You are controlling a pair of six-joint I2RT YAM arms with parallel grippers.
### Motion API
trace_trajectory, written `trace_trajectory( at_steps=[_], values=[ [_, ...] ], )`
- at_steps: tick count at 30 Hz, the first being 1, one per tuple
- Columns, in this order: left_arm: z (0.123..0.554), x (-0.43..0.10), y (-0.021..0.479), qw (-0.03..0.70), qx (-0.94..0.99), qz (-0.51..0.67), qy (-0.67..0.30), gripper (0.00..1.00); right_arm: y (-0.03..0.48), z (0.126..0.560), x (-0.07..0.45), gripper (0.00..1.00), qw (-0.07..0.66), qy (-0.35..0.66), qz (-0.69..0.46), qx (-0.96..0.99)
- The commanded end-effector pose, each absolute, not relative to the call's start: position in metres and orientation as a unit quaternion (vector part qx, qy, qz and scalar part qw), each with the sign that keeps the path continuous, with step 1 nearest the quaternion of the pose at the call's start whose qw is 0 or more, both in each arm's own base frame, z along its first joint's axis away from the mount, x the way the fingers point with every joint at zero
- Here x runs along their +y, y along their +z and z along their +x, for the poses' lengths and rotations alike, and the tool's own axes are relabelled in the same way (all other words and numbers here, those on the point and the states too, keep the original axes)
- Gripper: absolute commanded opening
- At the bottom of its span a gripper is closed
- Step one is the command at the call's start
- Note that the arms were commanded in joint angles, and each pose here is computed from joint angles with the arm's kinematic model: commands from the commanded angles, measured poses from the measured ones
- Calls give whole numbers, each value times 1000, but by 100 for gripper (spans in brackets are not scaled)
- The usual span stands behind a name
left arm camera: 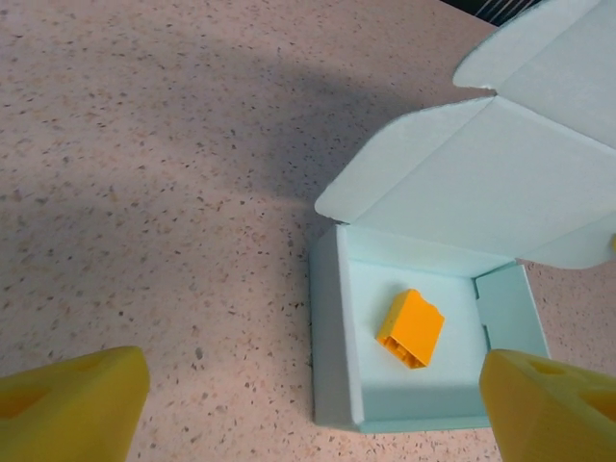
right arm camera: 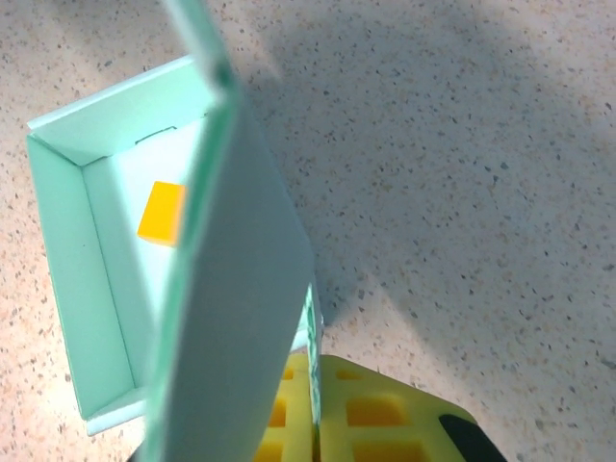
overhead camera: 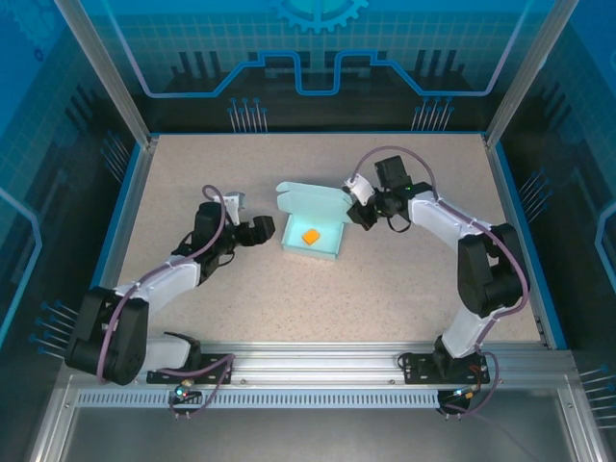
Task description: Fold the paper box
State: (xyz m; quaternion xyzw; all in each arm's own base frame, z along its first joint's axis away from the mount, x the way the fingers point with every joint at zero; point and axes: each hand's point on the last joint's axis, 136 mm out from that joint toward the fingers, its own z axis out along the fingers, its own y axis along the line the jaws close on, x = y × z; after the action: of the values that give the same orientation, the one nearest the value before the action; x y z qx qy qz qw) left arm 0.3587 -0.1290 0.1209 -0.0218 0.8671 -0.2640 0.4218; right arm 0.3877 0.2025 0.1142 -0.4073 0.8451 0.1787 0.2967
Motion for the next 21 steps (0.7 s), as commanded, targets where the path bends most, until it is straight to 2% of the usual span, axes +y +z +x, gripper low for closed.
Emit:
trace_trajectory(
  at_steps=[1,5,16,21],
  values=[
    [373,-149,136,452,849,49,-271,86,116,380,187,8,280,168,-412,851],
    [393,-161,133,455,846,92,-261,80,121,382,178,8,287,171,-402,853],
    [430,-190,132,462,824,179,-274,76,117,385,176,8,286,173,-397,855],
    [439,-202,130,456,818,206,-285,70,117,386,176,8,288,171,-396,855]
  ],
)
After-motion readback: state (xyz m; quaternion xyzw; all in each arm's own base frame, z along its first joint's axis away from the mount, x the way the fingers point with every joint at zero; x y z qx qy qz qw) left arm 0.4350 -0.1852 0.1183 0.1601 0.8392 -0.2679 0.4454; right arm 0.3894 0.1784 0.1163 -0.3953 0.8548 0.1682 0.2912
